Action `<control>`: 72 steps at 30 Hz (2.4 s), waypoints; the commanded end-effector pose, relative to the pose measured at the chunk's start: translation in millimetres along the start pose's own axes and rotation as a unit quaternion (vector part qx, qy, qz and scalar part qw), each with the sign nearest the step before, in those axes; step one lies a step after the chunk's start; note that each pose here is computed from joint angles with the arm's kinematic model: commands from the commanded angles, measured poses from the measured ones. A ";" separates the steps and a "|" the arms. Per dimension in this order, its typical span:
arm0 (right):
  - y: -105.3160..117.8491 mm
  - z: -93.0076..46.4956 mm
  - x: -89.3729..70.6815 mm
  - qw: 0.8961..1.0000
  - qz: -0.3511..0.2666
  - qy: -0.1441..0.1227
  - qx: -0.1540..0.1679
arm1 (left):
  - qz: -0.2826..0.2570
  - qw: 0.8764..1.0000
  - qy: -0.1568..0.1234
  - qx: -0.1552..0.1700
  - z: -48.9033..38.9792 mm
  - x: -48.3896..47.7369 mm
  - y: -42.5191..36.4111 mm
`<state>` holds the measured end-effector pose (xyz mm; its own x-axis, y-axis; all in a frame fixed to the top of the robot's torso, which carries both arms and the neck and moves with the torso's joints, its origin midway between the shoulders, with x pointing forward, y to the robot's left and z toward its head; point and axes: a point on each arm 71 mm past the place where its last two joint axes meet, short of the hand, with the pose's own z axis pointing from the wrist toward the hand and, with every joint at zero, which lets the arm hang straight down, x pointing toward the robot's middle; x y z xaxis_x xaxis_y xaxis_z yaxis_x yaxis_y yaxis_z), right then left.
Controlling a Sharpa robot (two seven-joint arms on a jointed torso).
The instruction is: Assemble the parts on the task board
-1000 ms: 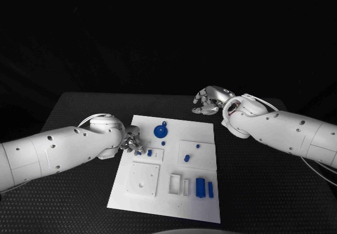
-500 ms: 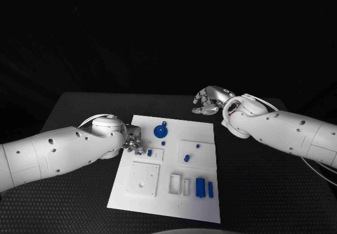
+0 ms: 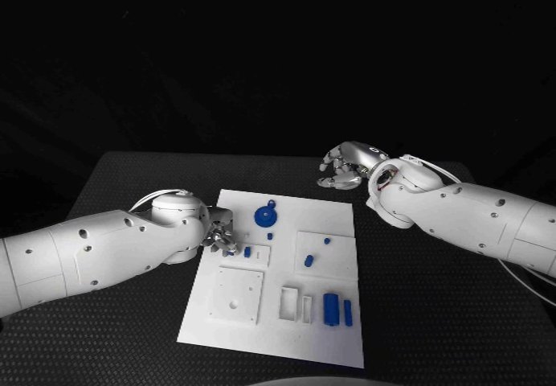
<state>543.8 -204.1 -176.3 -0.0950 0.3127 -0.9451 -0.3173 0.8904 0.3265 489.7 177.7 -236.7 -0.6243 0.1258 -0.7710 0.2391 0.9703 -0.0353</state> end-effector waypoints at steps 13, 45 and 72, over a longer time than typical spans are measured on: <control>-0.1 -0.3 0.4 1.000 -0.004 0.003 -0.002 | -0.012 1.000 0.014 -0.012 6.3 7.3 6.3; -0.3 0.4 0.5 1.000 -0.004 0.002 -0.001 | -0.055 0.998 -0.022 -0.016 5.7 -0.2 19.5; -3.3 0.4 -0.4 1.000 0.000 -0.001 0.001 | 0.001 0.946 -0.259 0.196 -2.3 -40.3 -27.9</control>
<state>545.5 -207.7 -177.0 -0.0921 0.3118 -0.9457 -0.3084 0.8941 0.3249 511.2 156.7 -208.7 -0.3482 -0.2110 -0.9133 0.3791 0.8594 -0.3431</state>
